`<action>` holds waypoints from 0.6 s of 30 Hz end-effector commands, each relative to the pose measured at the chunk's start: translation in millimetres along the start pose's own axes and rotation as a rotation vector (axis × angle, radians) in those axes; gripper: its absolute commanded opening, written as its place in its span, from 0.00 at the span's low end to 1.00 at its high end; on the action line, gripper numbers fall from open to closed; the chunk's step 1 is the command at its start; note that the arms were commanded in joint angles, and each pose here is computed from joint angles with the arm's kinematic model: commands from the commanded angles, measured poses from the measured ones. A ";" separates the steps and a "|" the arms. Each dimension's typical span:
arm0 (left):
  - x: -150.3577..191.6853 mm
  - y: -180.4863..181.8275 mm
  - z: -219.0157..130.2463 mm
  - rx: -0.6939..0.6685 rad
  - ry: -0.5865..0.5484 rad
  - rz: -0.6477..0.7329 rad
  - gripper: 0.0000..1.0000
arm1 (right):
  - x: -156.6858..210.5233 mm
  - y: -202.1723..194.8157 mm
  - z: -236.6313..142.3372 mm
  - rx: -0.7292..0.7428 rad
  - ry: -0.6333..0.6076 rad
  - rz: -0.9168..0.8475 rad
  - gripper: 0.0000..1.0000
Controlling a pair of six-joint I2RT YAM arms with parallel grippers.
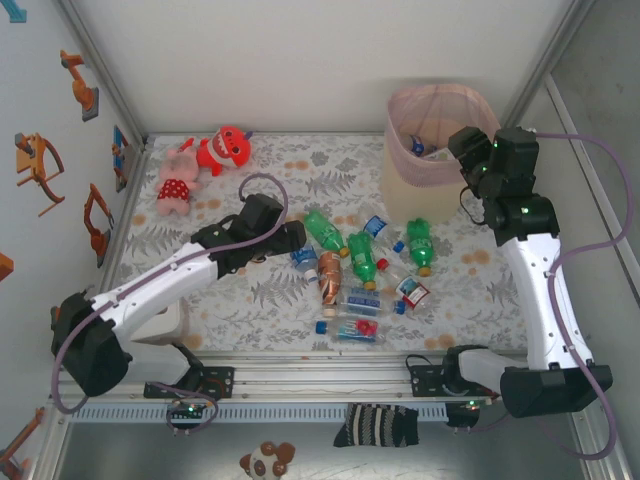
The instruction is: Put the plastic bottles in the bin
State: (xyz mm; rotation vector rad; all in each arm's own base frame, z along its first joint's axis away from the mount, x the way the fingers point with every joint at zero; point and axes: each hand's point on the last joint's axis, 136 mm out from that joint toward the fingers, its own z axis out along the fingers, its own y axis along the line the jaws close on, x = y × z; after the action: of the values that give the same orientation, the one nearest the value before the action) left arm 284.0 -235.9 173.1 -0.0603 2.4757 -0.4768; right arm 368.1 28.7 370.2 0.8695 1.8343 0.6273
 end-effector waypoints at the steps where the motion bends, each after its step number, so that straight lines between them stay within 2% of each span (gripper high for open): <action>1: -2.3 5.2 8.3 -0.028 0.050 -0.062 0.82 | -1.2 -10.2 -12.4 0.020 -0.034 0.002 0.72; 12: 5.0 7.4 68.6 0.018 0.228 -0.148 0.83 | -1.0 -23.5 -29.4 0.050 -0.060 -0.021 0.71; 18: 9.5 9.1 94.2 0.006 0.264 -0.155 0.83 | 1.5 -26.5 -33.8 0.047 -0.058 -0.015 0.70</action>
State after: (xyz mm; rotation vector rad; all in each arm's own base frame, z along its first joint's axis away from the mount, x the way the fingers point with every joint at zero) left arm 323.4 -249.4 89.1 -0.1944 2.7489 -0.5209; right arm 334.5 17.4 365.4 0.8893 1.8126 0.5827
